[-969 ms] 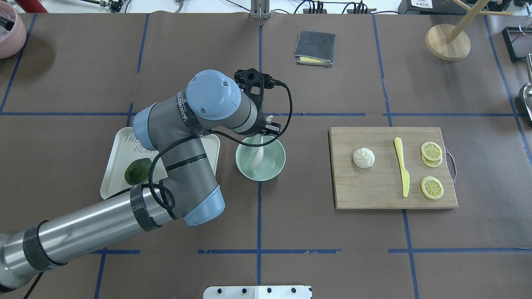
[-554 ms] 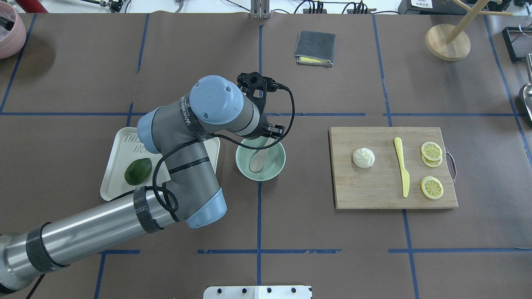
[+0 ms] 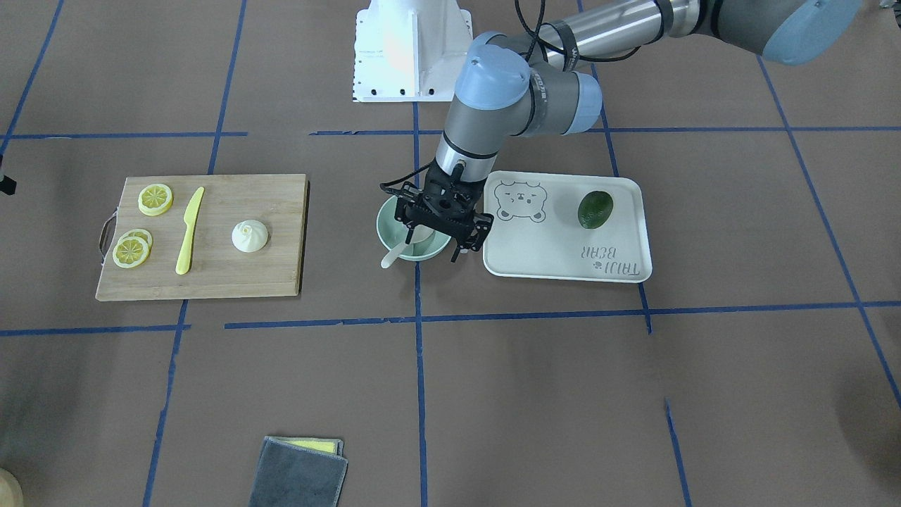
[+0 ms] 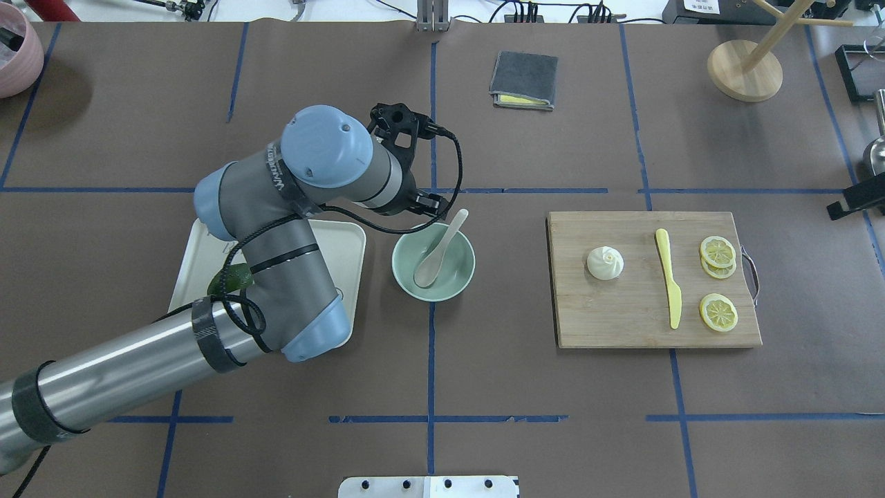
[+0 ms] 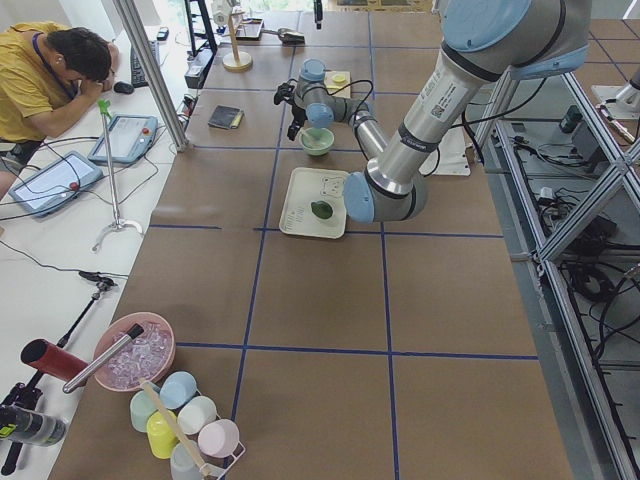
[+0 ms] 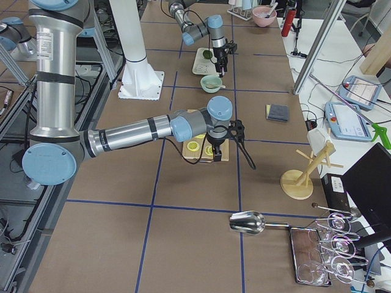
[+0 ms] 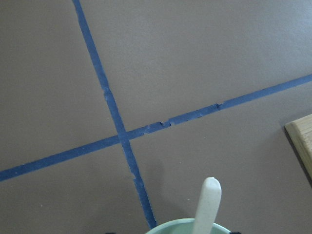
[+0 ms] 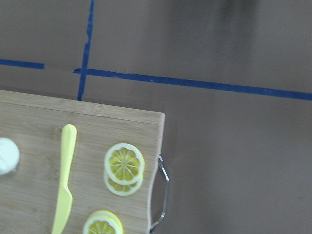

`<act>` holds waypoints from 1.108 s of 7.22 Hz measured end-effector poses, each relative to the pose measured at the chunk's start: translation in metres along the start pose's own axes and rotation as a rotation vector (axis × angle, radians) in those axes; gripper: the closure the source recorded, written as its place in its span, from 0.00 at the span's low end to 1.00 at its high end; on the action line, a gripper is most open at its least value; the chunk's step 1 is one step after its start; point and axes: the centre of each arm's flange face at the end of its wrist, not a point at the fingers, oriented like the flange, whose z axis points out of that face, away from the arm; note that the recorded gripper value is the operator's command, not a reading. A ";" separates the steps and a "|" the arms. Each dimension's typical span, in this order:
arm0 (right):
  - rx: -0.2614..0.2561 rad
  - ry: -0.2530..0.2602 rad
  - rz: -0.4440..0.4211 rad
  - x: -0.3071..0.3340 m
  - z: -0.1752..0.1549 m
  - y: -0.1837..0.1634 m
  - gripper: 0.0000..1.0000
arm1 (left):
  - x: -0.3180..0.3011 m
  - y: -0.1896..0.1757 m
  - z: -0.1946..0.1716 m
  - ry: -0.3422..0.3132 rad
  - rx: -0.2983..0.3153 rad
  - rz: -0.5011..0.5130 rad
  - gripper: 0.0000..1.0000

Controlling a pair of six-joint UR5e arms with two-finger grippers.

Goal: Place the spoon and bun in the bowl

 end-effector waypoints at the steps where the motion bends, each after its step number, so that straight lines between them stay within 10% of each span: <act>1: 0.020 -0.013 0.050 -0.043 0.025 0.003 0.00 | -0.038 0.004 -0.017 0.001 -0.015 0.047 0.19; 8: 0.063 0.084 0.184 -0.270 0.190 0.012 0.03 | -0.175 0.066 -0.097 -0.055 -0.040 0.113 0.15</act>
